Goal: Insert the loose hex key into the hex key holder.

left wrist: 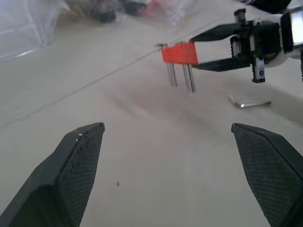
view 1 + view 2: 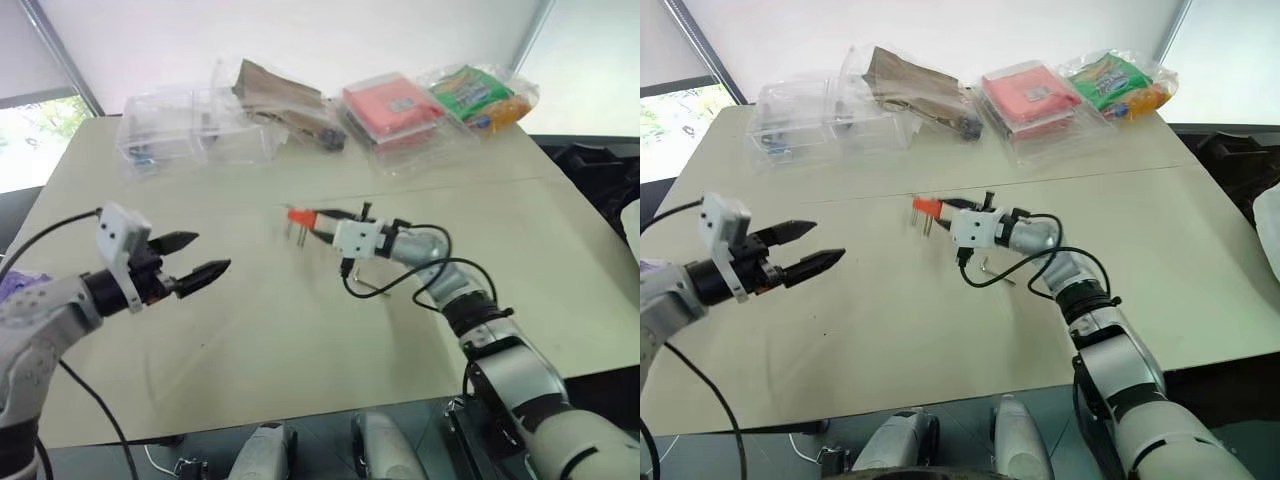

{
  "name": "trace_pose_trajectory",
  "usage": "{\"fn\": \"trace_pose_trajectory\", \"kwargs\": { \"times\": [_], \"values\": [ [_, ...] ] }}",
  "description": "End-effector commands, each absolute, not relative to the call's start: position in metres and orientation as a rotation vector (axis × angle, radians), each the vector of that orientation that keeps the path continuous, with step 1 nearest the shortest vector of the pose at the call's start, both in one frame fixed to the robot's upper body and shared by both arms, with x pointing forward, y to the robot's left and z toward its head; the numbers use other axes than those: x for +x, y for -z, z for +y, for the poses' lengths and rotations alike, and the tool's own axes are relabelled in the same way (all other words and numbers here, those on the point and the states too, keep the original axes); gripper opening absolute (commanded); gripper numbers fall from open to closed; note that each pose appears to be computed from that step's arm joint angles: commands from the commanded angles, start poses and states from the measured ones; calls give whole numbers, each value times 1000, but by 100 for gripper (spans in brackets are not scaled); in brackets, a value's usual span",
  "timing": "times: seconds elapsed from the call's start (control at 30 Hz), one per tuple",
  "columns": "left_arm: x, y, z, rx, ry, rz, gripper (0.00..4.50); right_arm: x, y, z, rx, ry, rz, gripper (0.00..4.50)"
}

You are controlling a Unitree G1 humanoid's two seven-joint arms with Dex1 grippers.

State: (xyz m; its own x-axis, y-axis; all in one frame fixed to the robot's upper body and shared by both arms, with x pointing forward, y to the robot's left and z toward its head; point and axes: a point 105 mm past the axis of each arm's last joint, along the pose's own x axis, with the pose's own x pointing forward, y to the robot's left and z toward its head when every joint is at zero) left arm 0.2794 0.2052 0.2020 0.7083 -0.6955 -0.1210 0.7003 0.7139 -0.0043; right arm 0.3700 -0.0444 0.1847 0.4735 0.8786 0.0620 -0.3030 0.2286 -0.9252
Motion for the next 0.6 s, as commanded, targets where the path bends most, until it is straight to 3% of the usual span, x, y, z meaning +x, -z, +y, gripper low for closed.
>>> {"fn": "trace_pose_trajectory", "kwargs": {
  "times": [0.03,0.27,0.6],
  "values": [
    [290,-222,194,18,848,70,450,348,-222,-44,-1180,-845,-945,103],
    [306,-251,152,-46,1033,-5,450,319,-242,-42,-1324,-864,-1162,103],
    [300,-255,131,-80,1153,3,450,311,-255,-38,-1362,-832,-1252,103]
  ]
}}
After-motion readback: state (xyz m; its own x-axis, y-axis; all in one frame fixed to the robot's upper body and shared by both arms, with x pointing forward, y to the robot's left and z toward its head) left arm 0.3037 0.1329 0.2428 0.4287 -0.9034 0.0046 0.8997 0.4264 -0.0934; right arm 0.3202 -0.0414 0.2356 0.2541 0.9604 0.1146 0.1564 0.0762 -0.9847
